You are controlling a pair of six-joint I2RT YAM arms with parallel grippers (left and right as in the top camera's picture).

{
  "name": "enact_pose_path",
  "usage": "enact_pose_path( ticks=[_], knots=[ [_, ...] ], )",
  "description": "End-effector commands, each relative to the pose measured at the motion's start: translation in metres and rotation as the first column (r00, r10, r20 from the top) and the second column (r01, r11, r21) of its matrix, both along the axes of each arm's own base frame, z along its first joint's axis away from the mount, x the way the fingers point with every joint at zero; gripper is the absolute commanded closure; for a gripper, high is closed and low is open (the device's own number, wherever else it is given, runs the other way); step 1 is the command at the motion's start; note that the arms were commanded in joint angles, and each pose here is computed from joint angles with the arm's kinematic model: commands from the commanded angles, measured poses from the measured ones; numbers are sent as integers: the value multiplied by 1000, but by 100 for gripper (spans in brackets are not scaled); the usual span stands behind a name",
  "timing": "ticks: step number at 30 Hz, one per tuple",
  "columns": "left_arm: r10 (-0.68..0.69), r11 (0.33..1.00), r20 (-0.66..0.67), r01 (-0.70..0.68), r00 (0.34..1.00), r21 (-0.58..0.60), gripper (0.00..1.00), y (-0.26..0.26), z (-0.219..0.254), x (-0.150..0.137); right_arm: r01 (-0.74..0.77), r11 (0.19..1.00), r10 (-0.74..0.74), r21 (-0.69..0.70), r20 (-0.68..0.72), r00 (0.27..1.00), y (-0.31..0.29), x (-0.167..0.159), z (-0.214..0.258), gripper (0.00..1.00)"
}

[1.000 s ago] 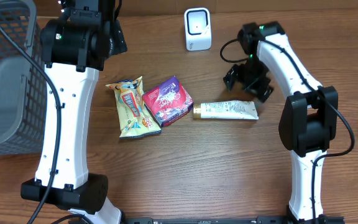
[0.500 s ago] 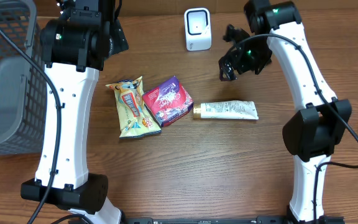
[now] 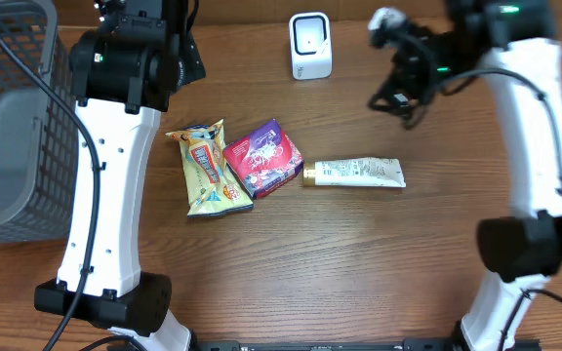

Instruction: Scan the item barcode

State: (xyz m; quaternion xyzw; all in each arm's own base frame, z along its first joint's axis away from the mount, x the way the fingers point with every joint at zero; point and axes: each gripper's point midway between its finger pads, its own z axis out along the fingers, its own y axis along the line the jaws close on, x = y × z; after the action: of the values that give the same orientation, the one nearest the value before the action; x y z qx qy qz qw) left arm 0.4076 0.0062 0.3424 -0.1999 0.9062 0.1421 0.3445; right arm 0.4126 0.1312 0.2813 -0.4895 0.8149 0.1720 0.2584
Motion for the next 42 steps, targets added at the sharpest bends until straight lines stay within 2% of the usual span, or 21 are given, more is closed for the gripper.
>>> enact_pose_path(
  ticks=[1, 4, 7, 11, 15, 20, 24, 31, 39, 42],
  knots=[
    [45, 998, 24, -47, 999, 49, 0, 8, 6, 0, -72, 991, 50, 109, 194, 980, -14, 3, 50, 2],
    [46, 998, 24, -47, 999, 49, 0, 8, 6, 0, -37, 997, 17, 73, 261, 965, -29, 28, 43, 1],
    [44, 998, 23, -45, 999, 44, 0, 8, 6, 0, 55, 996, -36, -74, 242, 970, -54, 48, 2, 4],
    [55, 998, 35, -56, 998, 31, 0, 7, 6, 1, -49, 989, 62, -139, 93, 994, -59, 26, -66, 7],
    [55, 998, 38, -56, 998, 30, 0, 7, 7, 2, -170, 953, 156, -251, -76, 985, -65, -11, -123, 11],
    [59, 998, 51, -60, 997, 18, 0, 6, 8, 4, -363, 901, 321, -237, -199, 926, -48, -53, -152, 9],
    [84, 996, 66, -84, 994, -4, 0, 6, 8, 4, -411, 885, 360, -218, -240, 902, -46, -66, -172, 7],
    [92, 996, 63, -91, 994, -14, 0, 5, 5, 5, -408, 883, 366, -234, -203, 908, -43, -57, -203, 3],
    [92, 996, 49, -92, 995, -9, 0, 5, 1, 5, -428, 853, 376, -299, -218, 901, -29, -38, -247, 3],
    [92, 996, 49, -92, 995, -9, 0, 5, 1, 5, -451, 845, 396, -286, -230, 889, -20, -41, -253, 2]
  ],
)
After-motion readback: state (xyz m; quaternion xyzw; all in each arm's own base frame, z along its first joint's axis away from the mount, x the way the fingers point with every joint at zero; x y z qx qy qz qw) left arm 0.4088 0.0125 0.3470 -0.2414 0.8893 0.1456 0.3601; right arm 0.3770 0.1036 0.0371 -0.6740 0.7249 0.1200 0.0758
